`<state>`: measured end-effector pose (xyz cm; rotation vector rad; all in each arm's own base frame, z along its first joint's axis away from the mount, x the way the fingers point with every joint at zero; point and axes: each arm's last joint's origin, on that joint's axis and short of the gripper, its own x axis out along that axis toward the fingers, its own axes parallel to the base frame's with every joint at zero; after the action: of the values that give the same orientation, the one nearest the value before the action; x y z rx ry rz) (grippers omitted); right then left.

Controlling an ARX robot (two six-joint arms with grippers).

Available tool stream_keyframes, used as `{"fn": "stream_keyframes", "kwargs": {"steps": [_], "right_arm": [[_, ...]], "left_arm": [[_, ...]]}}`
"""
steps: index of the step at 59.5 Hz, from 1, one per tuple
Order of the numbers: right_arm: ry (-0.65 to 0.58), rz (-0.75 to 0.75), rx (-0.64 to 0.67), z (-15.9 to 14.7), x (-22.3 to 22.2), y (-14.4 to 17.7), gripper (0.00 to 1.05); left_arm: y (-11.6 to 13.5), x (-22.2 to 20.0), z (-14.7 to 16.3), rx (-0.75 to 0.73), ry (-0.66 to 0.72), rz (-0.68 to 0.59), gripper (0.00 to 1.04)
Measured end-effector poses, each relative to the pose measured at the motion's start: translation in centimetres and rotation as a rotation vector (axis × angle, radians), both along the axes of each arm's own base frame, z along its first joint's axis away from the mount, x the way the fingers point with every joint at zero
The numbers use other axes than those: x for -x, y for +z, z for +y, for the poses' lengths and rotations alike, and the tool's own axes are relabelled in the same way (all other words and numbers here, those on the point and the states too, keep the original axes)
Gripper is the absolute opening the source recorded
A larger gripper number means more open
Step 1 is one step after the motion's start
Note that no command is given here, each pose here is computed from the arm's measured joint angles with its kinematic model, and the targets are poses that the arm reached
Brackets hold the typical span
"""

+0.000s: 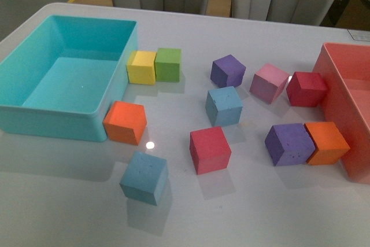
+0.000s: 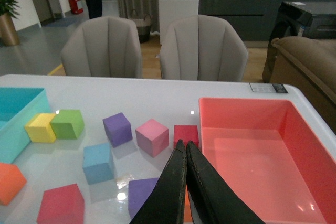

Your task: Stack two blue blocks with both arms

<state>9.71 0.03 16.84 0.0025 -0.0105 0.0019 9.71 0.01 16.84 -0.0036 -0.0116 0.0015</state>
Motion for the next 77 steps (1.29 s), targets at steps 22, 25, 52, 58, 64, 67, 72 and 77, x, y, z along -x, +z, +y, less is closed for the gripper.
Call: {"fn": "stream_keyframes", "kwargs": {"steps": [22,25,52,58,64,67,72,77], "right_arm": [[0.0,-0.002,0.0,0.0,0.0,0.0,0.84],[0.0,-0.002,0.0,0.0,0.0,0.0,0.94],[0.0,-0.002,0.0,0.0,0.0,0.0,0.96],[0.0,-0.002,0.0,0.0,0.0,0.0,0.96],[0.0,-0.002,0.0,0.0,0.0,0.0,0.96],[0.0,-0.002,0.0,0.0,0.0,0.0,0.96],[0.0,-0.002,0.0,0.0,0.0,0.0,0.96],[0.0,-0.002,0.0,0.0,0.0,0.0,0.96]], "left_arm": [[0.5,-2.0,-1.7,0.133,-0.055,0.461,0.96],[0.7,-3.3,-2.5,0.145,-0.085,0.489,0.96],[-5.5,-13.7,-10.2,0.112,-0.226,0.711,0.96],[-7.1,-14.8,-12.0,0.066,-0.268,0.747,0.96],[-8.0,-15.4,-13.0,0.04,-0.288,0.77,0.96],[-8.5,-15.6,-13.4,0.027,-0.294,0.783,0.96],[-9.0,-15.8,-13.8,0.013,-0.298,0.796,0.96],[-9.5,-16.1,-14.2,0.004,-0.301,0.808,0.96]]}}
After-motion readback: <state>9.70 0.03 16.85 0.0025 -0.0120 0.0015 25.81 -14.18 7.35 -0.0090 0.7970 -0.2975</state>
